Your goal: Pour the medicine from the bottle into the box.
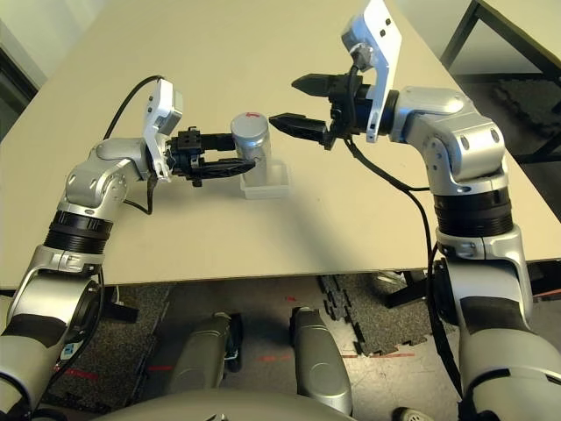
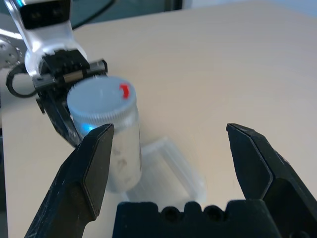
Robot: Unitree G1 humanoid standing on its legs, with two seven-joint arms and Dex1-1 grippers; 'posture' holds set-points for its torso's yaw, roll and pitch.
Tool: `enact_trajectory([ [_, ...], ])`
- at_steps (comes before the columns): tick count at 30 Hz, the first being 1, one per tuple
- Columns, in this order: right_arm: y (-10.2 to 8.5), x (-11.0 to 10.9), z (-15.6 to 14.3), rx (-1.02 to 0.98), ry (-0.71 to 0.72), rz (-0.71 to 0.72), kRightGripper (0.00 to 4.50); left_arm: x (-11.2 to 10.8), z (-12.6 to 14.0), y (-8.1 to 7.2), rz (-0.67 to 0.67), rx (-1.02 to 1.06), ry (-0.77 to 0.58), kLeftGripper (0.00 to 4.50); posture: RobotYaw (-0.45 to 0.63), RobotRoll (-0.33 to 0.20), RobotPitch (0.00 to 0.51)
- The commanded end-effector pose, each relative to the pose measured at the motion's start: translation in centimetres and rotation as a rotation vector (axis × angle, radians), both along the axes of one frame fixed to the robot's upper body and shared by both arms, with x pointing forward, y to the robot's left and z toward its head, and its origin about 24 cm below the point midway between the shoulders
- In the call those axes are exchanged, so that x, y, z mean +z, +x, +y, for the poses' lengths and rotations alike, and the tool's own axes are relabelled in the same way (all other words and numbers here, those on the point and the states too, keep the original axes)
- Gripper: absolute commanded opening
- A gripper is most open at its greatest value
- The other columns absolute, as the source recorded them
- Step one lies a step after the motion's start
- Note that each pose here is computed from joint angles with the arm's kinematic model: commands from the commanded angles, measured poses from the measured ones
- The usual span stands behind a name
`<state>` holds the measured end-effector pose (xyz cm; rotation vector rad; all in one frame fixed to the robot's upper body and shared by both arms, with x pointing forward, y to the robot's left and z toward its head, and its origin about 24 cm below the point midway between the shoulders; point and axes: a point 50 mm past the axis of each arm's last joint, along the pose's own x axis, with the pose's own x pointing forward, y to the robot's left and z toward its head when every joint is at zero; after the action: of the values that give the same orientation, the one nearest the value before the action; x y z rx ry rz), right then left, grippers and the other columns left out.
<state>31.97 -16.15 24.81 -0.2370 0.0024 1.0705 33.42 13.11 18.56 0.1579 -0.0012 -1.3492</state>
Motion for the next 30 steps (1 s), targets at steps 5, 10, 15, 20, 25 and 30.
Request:
enact_trajectory([
  [5,-1.1,0.3,-0.6,-0.006,0.016,-0.003,4.5,0.1,0.3,0.4,-0.015,0.004,0.014,2.37,-0.11,0.0,0.123],
  [10,-1.5,0.6,1.3,0.063,0.036,-0.003,4.5,0.1,0.0,0.5,-0.018,-0.001,0.012,2.37,-0.11,0.0,0.123],
  [15,-1.3,0.9,3.4,0.129,0.05,-0.013,4.5,0.2,-0.2,0.5,-0.02,-0.005,0.01,2.37,-0.1,0.0,0.121],
  [20,-0.9,0.9,5.3,0.18,0.057,-0.022,4.5,0.2,-0.3,0.3,-0.019,-0.009,0.008,2.37,-0.09,0.0,0.12],
  [25,-0.2,0.6,6.0,0.183,0.044,-0.029,4.5,0.3,-0.5,0.1,-0.021,-0.008,0.004,2.37,-0.08,0.0,0.123],
  [30,0.4,0.2,6.0,0.176,0.037,-0.021,4.5,0.3,-0.7,-0.2,-0.02,-0.008,-0.003,2.37,-0.07,0.0,0.125],
])
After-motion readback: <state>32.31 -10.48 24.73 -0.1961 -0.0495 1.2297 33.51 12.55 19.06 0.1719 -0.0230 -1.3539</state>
